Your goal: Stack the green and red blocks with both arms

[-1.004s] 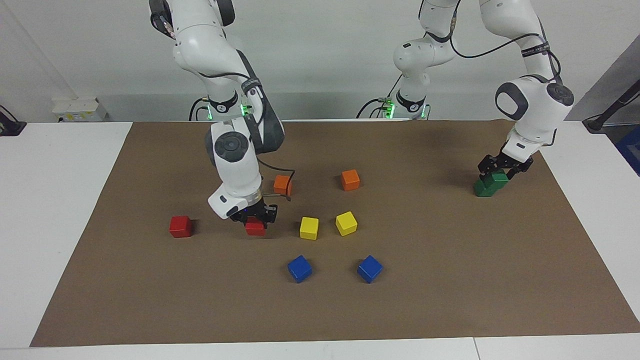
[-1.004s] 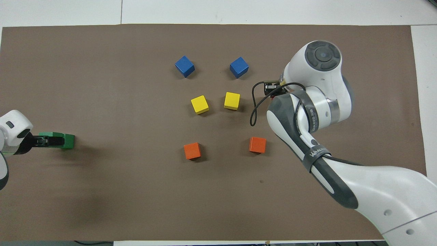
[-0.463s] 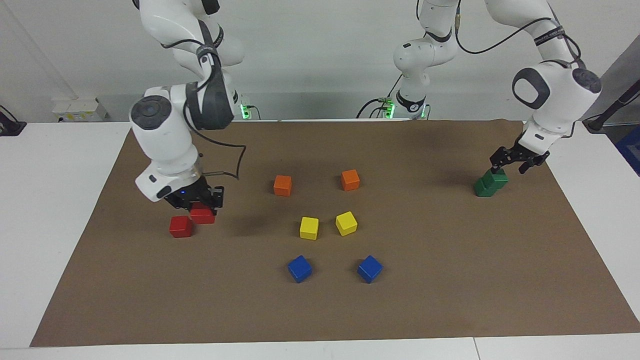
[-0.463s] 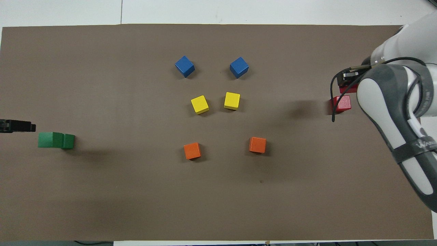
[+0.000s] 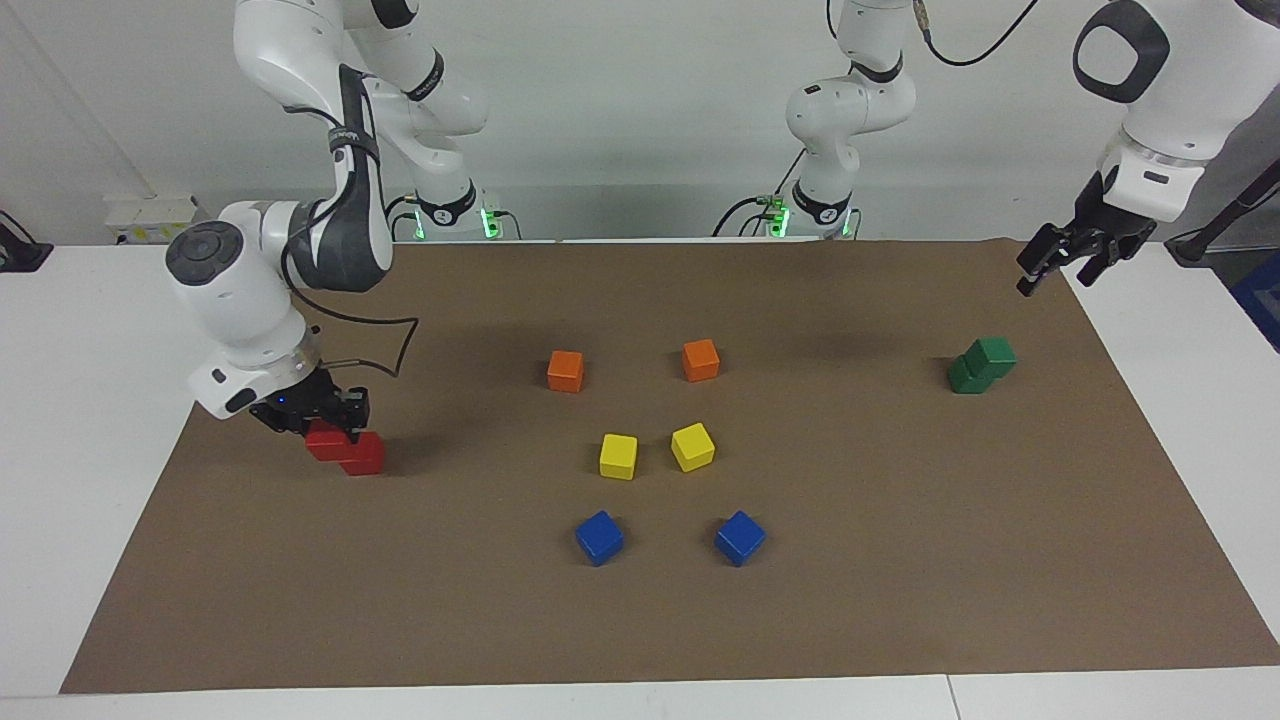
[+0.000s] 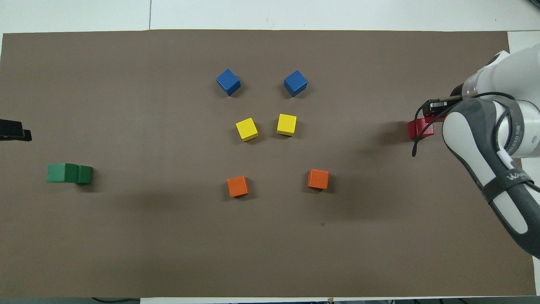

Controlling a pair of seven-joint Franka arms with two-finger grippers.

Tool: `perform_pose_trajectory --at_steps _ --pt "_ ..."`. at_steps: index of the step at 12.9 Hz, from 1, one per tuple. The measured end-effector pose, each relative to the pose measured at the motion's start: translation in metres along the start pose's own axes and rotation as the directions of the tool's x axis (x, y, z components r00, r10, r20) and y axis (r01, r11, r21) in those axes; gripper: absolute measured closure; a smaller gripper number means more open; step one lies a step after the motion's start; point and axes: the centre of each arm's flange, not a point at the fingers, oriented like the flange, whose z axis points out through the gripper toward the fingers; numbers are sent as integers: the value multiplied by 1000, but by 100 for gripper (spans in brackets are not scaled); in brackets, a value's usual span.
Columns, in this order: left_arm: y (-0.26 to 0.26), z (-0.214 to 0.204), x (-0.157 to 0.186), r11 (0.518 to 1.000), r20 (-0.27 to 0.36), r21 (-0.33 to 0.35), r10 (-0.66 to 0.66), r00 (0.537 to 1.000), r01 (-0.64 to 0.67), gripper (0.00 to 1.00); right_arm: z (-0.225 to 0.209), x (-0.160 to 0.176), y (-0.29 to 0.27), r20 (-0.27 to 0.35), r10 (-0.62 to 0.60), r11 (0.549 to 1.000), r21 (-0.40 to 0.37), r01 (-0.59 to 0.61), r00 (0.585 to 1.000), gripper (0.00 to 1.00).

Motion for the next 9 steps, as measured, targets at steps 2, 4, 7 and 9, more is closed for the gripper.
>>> perform_pose_trajectory --at_steps 2,4,7,9 --pt "14 -14 1 1000 19 -2 8 1000 -8 0 5 -2 0 -3 0 1000 0 0 1000 45" --pt "18 -13 2 1000 49 -2 16 999 -16 0 10 -3 -1 -14 -1 1000 0 1 1000 45" --pt "31 -10 -1 999 103 -2 41 994 -41 0 18 -6 -1 -20 -2 1000 0 2 1000 45" --pt "43 -11 -4 998 112 -3 61 992 -61 0 21 -8 -2 -19 -2 1000 0 2 1000 45"
